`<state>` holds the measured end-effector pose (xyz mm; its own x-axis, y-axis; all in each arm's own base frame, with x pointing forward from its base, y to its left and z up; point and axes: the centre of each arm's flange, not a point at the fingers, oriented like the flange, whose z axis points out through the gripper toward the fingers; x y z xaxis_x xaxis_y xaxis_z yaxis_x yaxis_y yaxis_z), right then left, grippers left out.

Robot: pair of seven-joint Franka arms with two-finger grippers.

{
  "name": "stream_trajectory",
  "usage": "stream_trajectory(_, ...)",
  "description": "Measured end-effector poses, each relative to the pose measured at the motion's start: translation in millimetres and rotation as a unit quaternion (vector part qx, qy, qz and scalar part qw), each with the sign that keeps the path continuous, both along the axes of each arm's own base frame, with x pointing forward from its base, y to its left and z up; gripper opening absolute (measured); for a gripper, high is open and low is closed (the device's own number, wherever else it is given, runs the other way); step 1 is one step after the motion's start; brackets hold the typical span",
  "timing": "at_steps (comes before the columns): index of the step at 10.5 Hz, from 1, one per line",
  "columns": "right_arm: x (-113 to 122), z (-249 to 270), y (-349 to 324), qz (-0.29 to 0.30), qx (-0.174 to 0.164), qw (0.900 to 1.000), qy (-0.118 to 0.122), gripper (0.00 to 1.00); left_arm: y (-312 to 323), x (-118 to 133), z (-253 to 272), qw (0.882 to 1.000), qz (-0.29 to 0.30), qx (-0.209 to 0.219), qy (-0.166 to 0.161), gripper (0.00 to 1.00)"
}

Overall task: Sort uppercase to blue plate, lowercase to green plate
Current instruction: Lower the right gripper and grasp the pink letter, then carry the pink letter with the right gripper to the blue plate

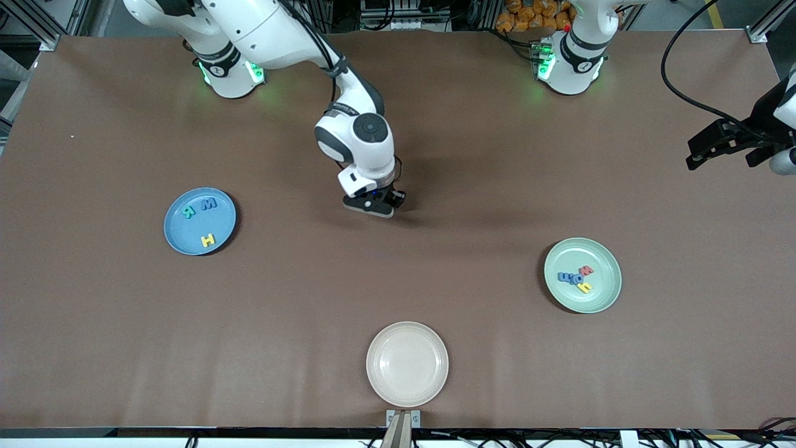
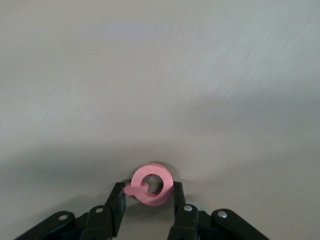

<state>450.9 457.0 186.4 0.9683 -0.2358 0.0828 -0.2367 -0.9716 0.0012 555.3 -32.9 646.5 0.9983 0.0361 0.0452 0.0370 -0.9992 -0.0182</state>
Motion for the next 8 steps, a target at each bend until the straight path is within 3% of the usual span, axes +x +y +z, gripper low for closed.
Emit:
stream_trajectory(4, 43.9, 9.5, -75.7, 0.073, -0.025, 0.997, 0.013, 0.43, -0.7, 0.0, 0.1, 1.000, -0.001, 0.000, 0.000, 1.00)
stream_trajectory(8, 77.1, 25.3, -195.1, 0.156, -0.047, 0.986, 0.037, 0.43, -2.3, -0.1, 0.1, 1.000, -0.002, 0.000, 0.000, 1.00)
